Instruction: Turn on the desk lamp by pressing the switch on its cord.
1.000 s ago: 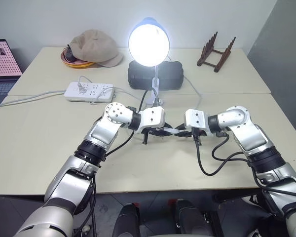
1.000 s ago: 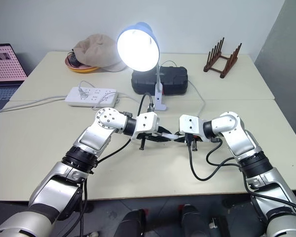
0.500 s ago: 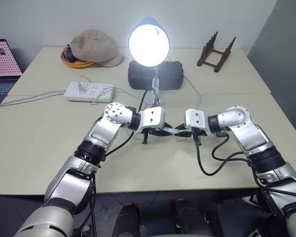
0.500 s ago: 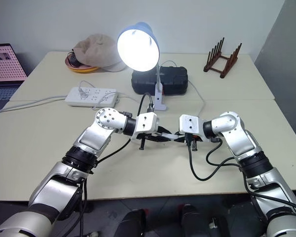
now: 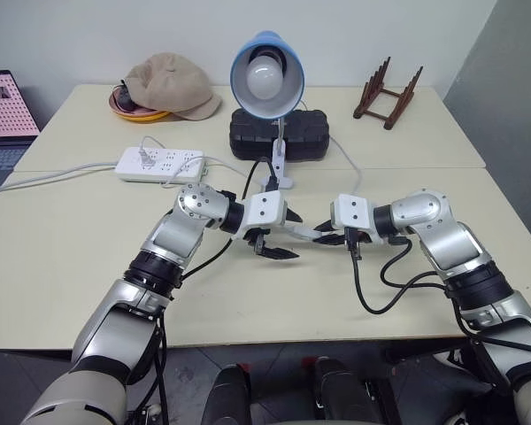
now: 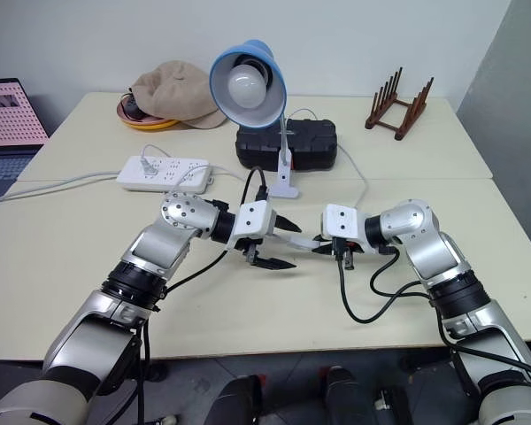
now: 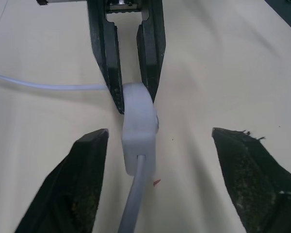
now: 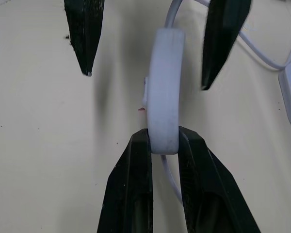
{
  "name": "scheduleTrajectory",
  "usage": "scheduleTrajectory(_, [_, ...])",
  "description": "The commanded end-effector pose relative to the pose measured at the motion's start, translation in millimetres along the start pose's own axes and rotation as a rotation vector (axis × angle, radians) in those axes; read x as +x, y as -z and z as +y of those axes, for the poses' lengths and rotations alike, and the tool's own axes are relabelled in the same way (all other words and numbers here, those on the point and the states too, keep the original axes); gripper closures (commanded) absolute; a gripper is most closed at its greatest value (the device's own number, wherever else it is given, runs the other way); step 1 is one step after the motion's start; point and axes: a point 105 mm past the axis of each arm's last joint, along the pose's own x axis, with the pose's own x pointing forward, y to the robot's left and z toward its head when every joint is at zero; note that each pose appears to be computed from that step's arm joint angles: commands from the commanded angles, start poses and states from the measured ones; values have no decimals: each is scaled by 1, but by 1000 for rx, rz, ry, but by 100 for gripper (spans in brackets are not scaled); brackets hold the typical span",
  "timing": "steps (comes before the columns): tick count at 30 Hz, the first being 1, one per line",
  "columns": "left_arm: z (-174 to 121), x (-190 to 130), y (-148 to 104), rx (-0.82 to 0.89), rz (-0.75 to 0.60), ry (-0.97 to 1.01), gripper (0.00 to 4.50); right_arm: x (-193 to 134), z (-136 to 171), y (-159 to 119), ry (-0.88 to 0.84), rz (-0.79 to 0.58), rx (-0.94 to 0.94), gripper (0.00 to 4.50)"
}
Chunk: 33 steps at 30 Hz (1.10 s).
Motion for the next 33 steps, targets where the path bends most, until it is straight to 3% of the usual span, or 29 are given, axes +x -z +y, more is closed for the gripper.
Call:
scheduleTrajectory(1, [7,-3,-12,56,-20,-32,7,-8,-10,-11,39,-26,-34,414])
scheduleTrajectory(12, [10,7,-13,67,-20,-46,7,-6,-6,-17,29,-40,-40,414])
scheduleTrajectory(13, [9,7,-13,69,-21,-40,43,-6,-5,-16,29,-38,-40,414])
scheduleTrajectory(19, [10,5,-13,72,-17,-34,148,-8,-5,-13,32,-27,-38,414])
scheduleTrajectory(30, [13,7,-16,69,-27,-40,400,-7,-5,-13,32,-26,-42,414])
scheduleTrajectory(33, [11,7,-17,67,-30,-37,401,-6,-5,-14,31,-29,-44,414])
